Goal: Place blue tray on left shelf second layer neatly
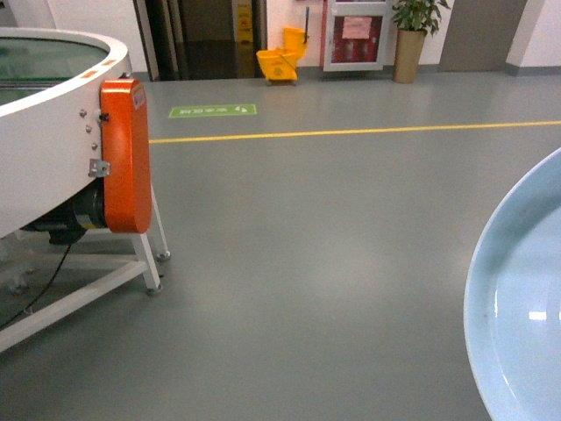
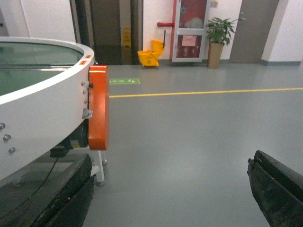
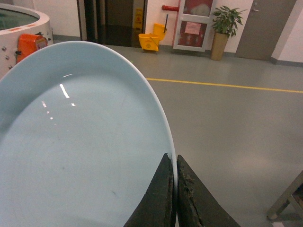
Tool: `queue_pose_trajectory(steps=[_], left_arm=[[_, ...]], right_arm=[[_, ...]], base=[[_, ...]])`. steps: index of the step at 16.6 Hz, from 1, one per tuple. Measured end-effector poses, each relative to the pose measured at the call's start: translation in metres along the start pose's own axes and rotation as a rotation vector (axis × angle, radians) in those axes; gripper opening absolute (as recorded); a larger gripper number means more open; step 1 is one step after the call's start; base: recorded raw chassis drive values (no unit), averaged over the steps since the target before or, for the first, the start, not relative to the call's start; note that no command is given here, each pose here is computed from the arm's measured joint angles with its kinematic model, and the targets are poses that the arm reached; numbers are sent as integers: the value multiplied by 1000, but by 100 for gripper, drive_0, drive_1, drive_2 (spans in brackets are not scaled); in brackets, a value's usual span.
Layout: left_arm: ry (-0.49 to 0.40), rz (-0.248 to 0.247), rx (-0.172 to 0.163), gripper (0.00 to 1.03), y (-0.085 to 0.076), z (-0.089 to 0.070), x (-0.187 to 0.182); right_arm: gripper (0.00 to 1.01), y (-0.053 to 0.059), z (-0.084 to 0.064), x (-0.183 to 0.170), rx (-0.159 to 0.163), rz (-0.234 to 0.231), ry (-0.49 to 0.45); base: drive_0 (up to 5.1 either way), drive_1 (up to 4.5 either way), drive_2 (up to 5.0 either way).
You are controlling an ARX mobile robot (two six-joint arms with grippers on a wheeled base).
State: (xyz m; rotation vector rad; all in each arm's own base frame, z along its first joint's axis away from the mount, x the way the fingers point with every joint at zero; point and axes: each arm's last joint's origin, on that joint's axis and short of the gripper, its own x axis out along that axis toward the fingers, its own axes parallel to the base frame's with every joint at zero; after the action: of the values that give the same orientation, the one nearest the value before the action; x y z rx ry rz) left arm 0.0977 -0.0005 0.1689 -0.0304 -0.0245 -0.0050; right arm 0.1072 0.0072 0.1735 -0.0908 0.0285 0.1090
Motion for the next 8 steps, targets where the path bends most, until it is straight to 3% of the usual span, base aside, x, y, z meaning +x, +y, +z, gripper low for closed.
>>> queue_pose_trajectory(steps=[8], left_arm=[[-3,4,0,98,0,0,0]], right_arm=[[2,0,1,-1,-1,0,-12]], base=[[0,0,0]])
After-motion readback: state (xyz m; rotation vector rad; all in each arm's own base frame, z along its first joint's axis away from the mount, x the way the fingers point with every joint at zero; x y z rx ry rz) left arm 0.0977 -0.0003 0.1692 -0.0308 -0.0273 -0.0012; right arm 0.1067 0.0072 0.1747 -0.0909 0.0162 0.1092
